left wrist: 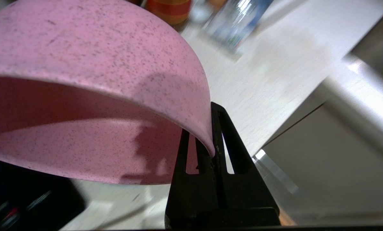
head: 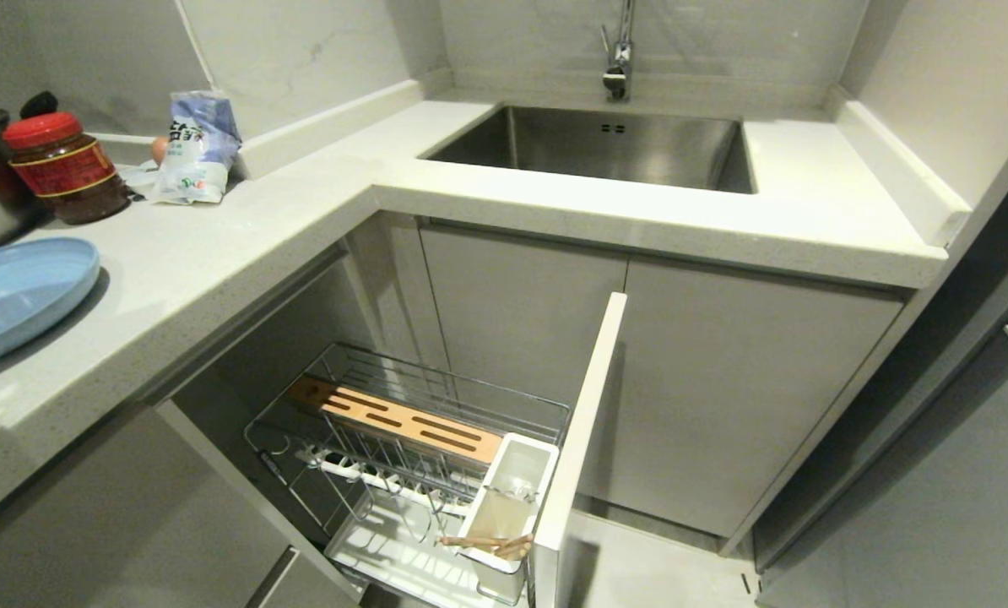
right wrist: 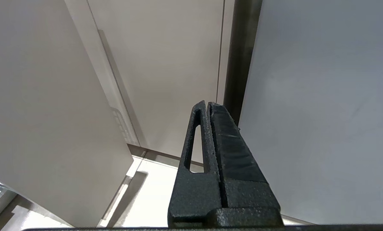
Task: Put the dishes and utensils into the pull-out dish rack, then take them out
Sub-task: Take the bowl out of the cupboard, then take the chopsticks out of the cupboard
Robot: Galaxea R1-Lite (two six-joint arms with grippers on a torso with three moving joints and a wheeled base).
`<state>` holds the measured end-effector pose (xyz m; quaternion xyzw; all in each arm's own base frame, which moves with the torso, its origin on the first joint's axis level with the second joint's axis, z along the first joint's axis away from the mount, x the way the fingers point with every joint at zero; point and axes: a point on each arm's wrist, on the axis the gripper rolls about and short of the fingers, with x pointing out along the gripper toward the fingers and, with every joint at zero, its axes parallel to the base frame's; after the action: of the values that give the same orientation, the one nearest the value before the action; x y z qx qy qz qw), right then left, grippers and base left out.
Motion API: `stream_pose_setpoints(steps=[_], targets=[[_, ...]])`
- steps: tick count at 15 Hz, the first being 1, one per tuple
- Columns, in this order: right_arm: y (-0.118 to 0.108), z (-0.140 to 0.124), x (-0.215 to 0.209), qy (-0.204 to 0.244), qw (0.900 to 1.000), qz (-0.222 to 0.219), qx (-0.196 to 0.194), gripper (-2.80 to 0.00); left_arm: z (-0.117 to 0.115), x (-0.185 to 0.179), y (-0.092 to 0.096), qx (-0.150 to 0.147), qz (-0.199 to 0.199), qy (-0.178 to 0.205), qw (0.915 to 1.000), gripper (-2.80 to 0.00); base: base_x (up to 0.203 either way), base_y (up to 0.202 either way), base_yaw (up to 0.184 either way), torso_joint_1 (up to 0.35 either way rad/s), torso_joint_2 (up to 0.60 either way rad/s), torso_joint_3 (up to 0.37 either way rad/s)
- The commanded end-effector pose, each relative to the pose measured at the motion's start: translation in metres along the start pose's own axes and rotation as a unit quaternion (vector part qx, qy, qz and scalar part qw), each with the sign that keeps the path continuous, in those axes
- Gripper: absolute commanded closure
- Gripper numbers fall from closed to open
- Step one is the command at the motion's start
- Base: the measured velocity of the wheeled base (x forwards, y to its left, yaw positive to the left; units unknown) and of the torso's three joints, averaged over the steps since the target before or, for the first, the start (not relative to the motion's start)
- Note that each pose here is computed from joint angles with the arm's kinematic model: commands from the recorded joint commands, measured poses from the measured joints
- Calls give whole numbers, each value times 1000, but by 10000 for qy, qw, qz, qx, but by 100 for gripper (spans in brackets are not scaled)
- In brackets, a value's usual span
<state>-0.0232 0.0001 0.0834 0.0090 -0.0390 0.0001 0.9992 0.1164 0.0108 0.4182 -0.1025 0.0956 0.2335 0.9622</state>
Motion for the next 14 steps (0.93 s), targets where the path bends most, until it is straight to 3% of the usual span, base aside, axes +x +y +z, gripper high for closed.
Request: stream_pose_setpoints(steps=[1,3,6,14], targets=[[0,-7,1,122,9999,0,1,0,-10,23,-2,375,422,805,9952,0,0,0,0,0,0,0],[0,-7,1,122,9999,0,1,0,-23,37,-4,813,619,1567,9824,0,0,0,0,0,0,0],[0,-7,1,122,9999,0,1,0,-33,65,-6,1170,879,2112,9664,0,0,0,0,0,0,0],[0,-7,1,122,9999,0,1,0,-46,122,-10,1513,1127,2708,9440,0,0,0,0,0,0,0]])
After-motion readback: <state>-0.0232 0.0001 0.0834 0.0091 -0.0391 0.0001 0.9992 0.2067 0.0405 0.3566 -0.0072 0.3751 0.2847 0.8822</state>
